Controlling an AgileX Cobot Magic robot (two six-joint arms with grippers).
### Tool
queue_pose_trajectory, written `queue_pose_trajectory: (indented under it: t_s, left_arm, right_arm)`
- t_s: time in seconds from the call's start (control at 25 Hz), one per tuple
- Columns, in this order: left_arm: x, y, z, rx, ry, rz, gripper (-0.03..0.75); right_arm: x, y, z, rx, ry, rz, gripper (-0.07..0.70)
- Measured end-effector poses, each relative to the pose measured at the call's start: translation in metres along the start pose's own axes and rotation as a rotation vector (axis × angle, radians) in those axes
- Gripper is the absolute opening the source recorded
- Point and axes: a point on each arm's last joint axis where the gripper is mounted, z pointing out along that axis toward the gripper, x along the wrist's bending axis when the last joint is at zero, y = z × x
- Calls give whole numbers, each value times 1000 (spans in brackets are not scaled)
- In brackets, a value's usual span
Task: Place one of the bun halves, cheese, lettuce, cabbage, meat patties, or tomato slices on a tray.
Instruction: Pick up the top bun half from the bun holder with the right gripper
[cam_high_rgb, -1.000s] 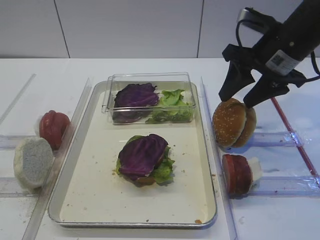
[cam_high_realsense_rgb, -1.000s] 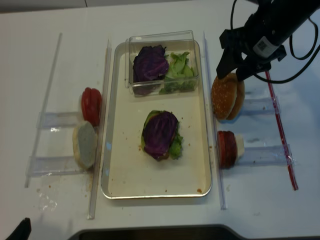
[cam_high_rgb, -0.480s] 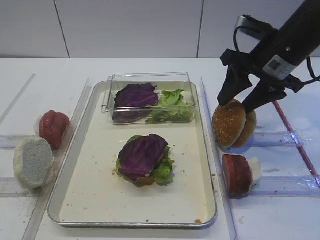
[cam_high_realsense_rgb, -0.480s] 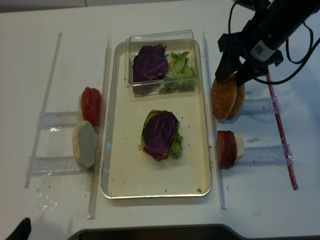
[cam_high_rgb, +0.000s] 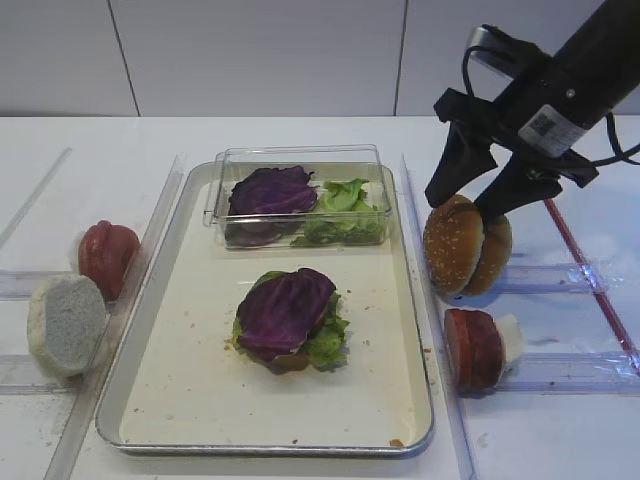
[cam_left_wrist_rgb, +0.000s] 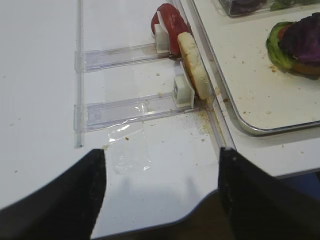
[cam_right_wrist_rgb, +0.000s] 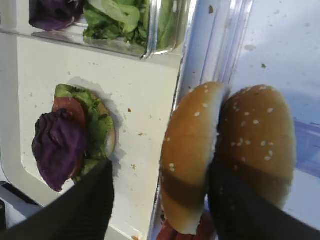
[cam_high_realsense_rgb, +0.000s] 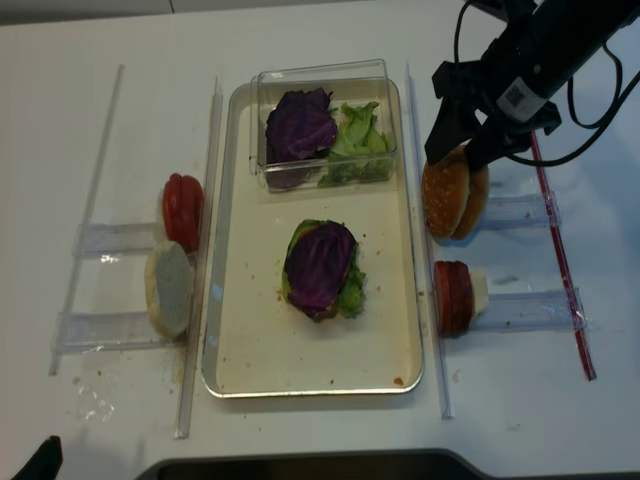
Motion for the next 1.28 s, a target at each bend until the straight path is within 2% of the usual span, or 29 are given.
queue_pose_trajectory:
  t_s: [0.24, 0.48, 0.88, 1.16, 1.28]
  left_arm:
    - [0, 0, 0, 0, 0, 0, 440]
    - [0, 0, 0, 0, 0, 0, 440]
    - [0, 0, 0, 0, 0, 0, 440]
    - [0, 0, 0, 0, 0, 0, 440]
    - [0, 0, 0, 0, 0, 0, 440]
  right_arm:
    - [-2, 1, 3, 10, 5, 7, 434]
    - [-9, 3, 15, 52, 23, 39, 430]
    - [-9, 4, 15, 44, 17, 37, 338]
    - [-10, 6, 15, 24, 7, 42, 239]
    - [-10, 6, 15, 24, 7, 46, 225]
